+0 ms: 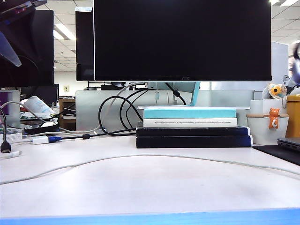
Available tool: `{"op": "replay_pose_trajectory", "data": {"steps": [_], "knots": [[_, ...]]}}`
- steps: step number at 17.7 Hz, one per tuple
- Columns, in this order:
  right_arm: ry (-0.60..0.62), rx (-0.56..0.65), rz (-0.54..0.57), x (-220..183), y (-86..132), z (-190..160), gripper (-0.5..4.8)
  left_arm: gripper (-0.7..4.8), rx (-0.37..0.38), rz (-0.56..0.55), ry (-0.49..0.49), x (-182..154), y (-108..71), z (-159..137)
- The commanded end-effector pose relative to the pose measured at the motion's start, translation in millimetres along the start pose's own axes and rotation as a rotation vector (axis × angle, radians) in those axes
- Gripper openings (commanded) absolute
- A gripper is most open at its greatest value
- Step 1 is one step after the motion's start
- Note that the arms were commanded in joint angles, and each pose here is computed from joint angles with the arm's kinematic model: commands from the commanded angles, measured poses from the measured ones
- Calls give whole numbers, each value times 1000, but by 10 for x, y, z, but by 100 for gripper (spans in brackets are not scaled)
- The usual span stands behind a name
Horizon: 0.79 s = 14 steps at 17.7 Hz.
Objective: Unfold the white charging cable into a straight cable.
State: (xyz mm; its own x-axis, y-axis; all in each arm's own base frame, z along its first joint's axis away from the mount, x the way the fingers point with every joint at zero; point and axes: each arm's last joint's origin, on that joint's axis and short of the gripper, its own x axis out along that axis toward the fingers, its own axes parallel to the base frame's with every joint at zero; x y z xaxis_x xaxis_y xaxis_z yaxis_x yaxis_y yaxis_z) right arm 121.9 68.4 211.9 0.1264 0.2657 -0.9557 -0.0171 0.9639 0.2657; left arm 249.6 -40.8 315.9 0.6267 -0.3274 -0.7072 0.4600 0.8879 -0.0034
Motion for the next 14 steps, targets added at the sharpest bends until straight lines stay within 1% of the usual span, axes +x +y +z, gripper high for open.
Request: {"op": "replay_pose_trajectory", "data": {"steps": [1, 3, 4, 5, 7, 9, 10, 12, 14], "knots": [[-17, 59, -22, 90, -34, -14, 346, 299, 11, 4, -37, -62, -11, 27], [-26, 98, -22, 213, -73, -36, 345, 299, 19, 6, -54, -104, -21, 31], [-2, 115, -17, 305, -111, -81, 345, 299, 19, 5, -54, -112, -24, 29], [-53, 148, -4, 398, -126, -64, 345, 299, 19, 6, -55, -121, -26, 28], [-61, 162, -31, 429, -145, -71, 345, 299, 19, 6, -55, -128, -28, 26], [-82, 183, -16, 510, -168, -82, 343, 299, 20, 6, -59, -140, -31, 27], [-91, 188, -27, 526, -177, -83, 323, 299, 21, 7, -59, -140, -31, 27], [-96, 196, -37, 543, -183, -81, 322, 299, 21, 6, -59, -140, -31, 27], [-86, 202, -63, 584, -189, -67, 299, 299, 20, 6, -59, -140, -31, 27]]}}
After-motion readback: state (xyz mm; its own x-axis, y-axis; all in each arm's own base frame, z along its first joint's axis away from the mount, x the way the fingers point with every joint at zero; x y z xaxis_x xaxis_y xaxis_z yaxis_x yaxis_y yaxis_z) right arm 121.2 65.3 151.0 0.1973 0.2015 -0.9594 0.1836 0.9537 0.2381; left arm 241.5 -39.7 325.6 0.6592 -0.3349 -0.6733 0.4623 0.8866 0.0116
